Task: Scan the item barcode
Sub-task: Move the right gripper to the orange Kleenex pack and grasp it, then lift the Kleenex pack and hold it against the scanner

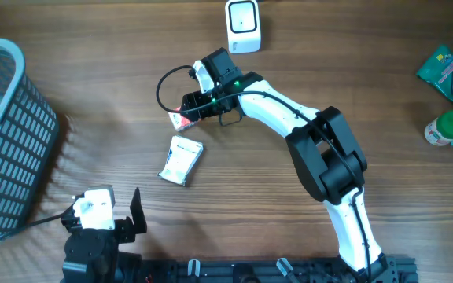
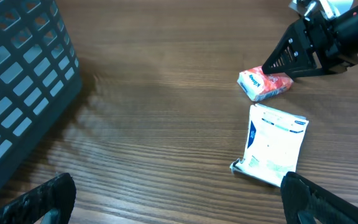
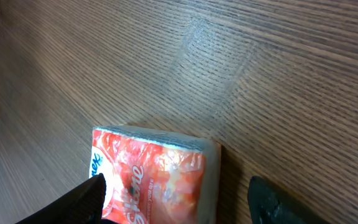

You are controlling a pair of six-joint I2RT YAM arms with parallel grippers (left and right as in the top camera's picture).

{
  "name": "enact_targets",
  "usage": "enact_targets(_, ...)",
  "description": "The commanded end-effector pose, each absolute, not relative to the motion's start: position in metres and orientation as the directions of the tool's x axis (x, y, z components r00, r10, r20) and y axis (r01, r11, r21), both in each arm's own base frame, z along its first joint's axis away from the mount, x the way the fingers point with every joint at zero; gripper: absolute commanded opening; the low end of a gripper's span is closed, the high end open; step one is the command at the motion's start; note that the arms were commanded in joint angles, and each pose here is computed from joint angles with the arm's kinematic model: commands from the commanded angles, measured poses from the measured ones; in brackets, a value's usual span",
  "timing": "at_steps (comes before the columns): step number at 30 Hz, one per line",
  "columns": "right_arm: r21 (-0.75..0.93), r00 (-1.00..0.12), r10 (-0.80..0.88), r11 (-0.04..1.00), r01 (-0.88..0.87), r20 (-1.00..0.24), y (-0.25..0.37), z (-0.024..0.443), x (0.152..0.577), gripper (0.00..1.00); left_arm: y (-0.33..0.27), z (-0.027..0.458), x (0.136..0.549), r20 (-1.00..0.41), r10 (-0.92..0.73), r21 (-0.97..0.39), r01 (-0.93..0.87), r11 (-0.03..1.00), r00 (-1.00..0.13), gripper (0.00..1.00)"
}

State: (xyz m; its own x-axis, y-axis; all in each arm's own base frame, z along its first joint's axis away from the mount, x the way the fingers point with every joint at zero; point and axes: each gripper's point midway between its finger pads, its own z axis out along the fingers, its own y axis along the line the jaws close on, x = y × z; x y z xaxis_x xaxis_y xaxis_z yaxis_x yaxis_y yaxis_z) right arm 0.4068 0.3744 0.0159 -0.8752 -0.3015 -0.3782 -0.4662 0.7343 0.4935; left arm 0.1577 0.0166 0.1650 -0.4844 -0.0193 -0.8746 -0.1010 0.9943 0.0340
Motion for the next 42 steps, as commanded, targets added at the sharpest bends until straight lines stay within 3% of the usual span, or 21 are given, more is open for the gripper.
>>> enact_targets(1, 0.504, -0.901, -0.318, 0.749, -0.43, -0.295, 0.37, -0.02, 0.394, 0.74, 0.014, 0.165, 0.158, -0.877, -0.023, 0.024, -0.092, 0.995, -0.48, 1.0)
enact_targets(9, 0.519, -0.902, -0.328, 0.738, -0.431, -0.281, 0.373, -0.02, 0.389, 0.73, 0.014, 0.165, 0.158, -0.877, -0.023, 0.024, -0.092, 0.995, -0.48, 1.0)
enact_targets(14, 0.519, -0.9, -0.331, 0.737, -0.434, -0.282, 0.373, -0.02, 0.388, 0.55, 0.014, 0.165, 0.158, -0.877, -0.023, 0.024, -0.092, 0.995, -0.48, 1.0)
enact_targets(18, 0.518, -0.899, -0.335, 0.735, -0.437, -0.283, 0.375, -0.02, 0.387, 0.52, 0.014, 0.165, 0.158, -0.877, -0.023, 0.024, -0.092, 0.995, -0.48, 1.0)
enact_targets(23, 0.519, -0.892, -0.349, 0.726, -0.452, -0.288, 0.382, -0.02, 0.381, 0.35, 0.014, 0.165, 0.158, -0.877, -0.023, 0.024, -0.092, 0.995, -0.48, 1.0)
enact_targets(26, 0.519, -0.888, -0.356, 0.721, -0.459, -0.291, 0.386, -0.02, 0.379, 0.08, 0.014, 0.165, 0.158, -0.877, -0.023, 0.024, -0.092, 0.995, -0.48, 1.0)
enact_targets(29, 0.524, -0.899, -0.336, 0.731, -0.436, -0.28, 0.382, -0.018, 0.381, 0.05, 0.014, 0.165, 0.158, -0.877, -0.023, 0.024, -0.092, 0.995, -0.48, 1.0)
enact_targets(34, 0.615, -0.983, -0.095, 0.769, -0.174, -0.159, 0.34, 0.032, 0.408, 0.04, 0.014, 0.165, 0.158, -0.877, -0.023, 0.024, -0.092, 0.995, -0.48, 1.0)
enact_targets(38, 0.718, -0.975, 0.145, 0.66, 0.22, 0.166, 0.298, 0.089, 0.406, 0.05, 0.014, 0.165, 0.158, -0.877, -0.023, 0.024, -0.092, 0.995, -0.48, 1.0)
enact_targets(39, 0.715, -0.936, 0.183, 0.606, 0.348, 0.3, 0.285, 0.103, 0.398, 0.05, 0.014, 0.165, 0.158, -0.877, -0.024, 0.023, -0.092, 0.995, -0.48, 1.0)
enact_targets(42, 0.649, -0.822, 0.208, 0.524, 0.552, 0.531, 0.254, 0.12, 0.378, 0.04, 0.014, 0.165, 0.158, -0.877, -0.023, 0.024, -0.092, 0.995, -0.48, 1.0)
